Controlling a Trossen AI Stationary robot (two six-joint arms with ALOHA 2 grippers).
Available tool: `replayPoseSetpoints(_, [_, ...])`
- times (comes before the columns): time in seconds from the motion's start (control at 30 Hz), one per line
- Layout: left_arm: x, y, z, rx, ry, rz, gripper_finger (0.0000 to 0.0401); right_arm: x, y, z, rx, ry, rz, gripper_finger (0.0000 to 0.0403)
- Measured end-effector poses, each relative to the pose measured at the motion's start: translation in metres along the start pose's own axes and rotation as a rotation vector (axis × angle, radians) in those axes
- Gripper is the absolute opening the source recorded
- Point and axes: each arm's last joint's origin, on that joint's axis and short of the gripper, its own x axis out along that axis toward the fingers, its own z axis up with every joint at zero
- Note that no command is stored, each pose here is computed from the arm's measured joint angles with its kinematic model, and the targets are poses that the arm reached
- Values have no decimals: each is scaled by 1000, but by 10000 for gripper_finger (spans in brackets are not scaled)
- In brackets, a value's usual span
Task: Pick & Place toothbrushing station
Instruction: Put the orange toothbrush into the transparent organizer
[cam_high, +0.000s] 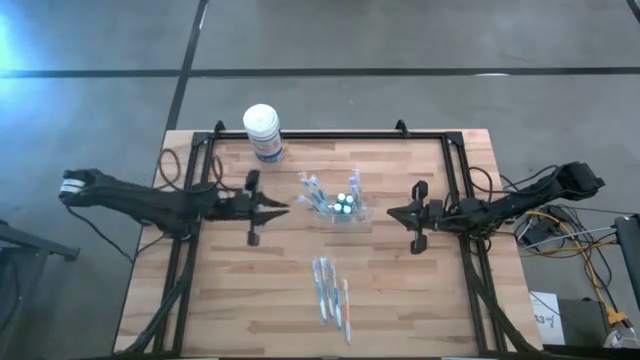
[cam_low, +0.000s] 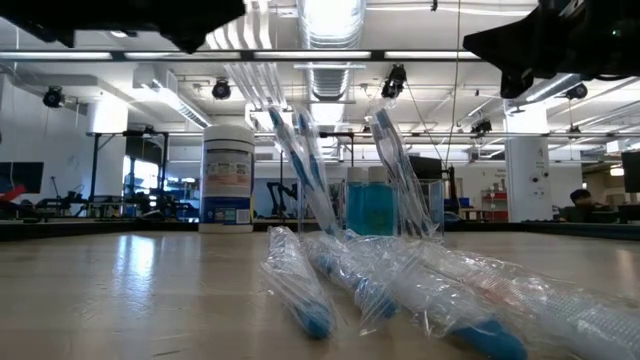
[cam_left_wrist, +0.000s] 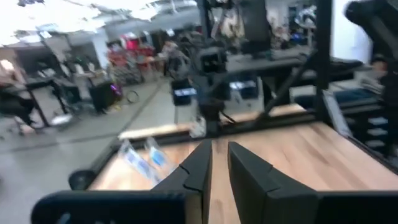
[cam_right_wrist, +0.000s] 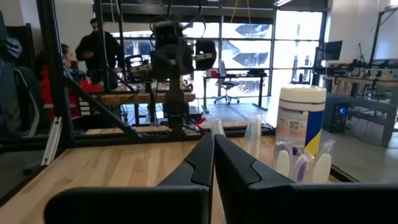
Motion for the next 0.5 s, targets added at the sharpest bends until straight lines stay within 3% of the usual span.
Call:
replayPoseSetpoints(0.1, [-22, -3, 4, -33, 78, 0, 49, 0, 0, -1, 7, 14, 0, 8])
replayPoseSetpoints(0.27, [-59, -1, 0, -75, 200, 129, 24, 0, 0, -2, 20, 17, 0, 8])
replayPoseSetpoints(0.5, [-88, 2, -21, -150, 56, 128, 6, 0, 0, -2, 36, 17, 0, 8])
